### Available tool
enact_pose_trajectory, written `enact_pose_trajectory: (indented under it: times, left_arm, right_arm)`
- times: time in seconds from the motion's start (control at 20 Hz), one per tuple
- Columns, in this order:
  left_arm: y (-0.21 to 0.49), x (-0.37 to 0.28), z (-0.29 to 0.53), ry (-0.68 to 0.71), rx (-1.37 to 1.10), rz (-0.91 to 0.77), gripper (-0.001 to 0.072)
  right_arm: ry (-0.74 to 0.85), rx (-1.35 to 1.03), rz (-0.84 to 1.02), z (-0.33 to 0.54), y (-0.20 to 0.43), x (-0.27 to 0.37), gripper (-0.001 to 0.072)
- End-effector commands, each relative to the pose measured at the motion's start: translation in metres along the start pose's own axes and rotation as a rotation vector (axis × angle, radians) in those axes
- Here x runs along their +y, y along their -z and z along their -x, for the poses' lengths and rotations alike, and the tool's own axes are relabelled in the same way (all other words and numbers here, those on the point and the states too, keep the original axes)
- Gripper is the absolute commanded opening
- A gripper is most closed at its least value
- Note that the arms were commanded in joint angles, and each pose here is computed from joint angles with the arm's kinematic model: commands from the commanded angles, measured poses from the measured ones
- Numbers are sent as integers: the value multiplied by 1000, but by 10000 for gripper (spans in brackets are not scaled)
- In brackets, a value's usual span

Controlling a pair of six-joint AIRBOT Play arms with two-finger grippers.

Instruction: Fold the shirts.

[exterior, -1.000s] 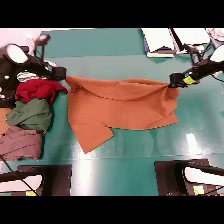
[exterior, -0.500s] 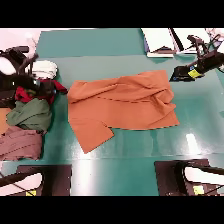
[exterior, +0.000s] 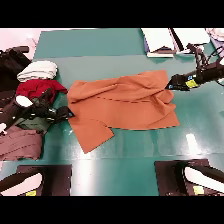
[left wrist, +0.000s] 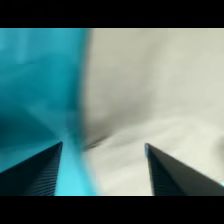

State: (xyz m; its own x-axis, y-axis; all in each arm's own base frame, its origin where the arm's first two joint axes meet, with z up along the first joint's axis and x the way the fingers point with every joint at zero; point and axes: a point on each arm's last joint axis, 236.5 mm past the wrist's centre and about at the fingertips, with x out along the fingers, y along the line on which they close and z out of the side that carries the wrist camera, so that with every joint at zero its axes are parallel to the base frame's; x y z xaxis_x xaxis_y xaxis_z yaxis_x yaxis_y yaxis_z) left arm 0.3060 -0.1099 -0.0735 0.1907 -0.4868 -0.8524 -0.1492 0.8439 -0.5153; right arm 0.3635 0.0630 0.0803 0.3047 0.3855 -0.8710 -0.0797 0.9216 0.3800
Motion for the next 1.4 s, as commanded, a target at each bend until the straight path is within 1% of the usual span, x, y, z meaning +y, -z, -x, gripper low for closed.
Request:
enact_pose_trajectory:
  times: [0.0,0.05,0.15,0.3,0.4,0.45,0.5,0.55,0.65,0.7,0.8,0.85,0.95,1.0,1.05,1.1,1.15,1.2,1.3,1.35]
  left_arm:
    - [5,-19,-19,25,-31,-43,592]
    - [6,-25,-20,29,-30,-58,420]
    - [1,-35,-13,40,-28,-84,16]
    - [-19,-54,14,35,-58,-181,22]
    - [-30,-70,30,51,-85,-228,22]
    - [-34,-74,34,56,-96,-244,22]
    - [-37,-77,37,58,-108,-248,22]
    - [-39,-77,37,60,-117,-246,22]
    - [-41,-77,37,59,-124,-245,22]
    - [-40,-78,36,60,-122,-248,22]
    - [-39,-79,36,63,-118,-247,22]
    - [-39,-79,36,63,-119,-247,22]
    - [-39,-79,36,63,-118,-245,22]
    - [-39,-79,36,63,-118,-245,22]
    - [-39,-79,36,63,-119,-245,22]
    - [-39,-79,36,63,-117,-245,22]
    - [-38,-79,37,64,-114,-246,22]
    - [-38,-81,40,64,-113,-254,22]
    - [-48,-99,67,79,-190,-301,21]
    - [-57,-113,95,80,-266,-338,21]
  right_arm:
    - [-15,-10,-7,-1,0,3,306]
    - [-10,-3,-6,-1,2,2,305]
    - [17,31,-24,2,10,-11,305]
    - [92,92,-127,3,46,-58,304]
    - [152,131,-253,-3,85,-101,305]
    - [156,147,-336,-7,106,-119,307]
    - [147,169,-435,-12,130,-134,389]
    - [139,198,-530,-18,154,-147,530]
    - [103,266,-664,-33,192,-158,524]
    - [58,274,-681,-42,200,-156,501]
    - [-43,220,-710,-61,191,-145,500]
    - [-69,183,-733,-68,183,-143,500]
    - [-80,155,-718,-78,171,-138,499]
    - [-82,156,-696,-83,168,-133,472]
    - [-74,160,-660,-87,164,-128,375]
    - [-61,153,-620,-91,159,-124,270]
    - [-48,138,-577,-94,154,-119,123]
    - [-40,120,-535,-94,148,-113,14]
    - [-28,50,-438,-79,125,-98,13]
    - [-23,-15,-379,-59,104,-89,13]
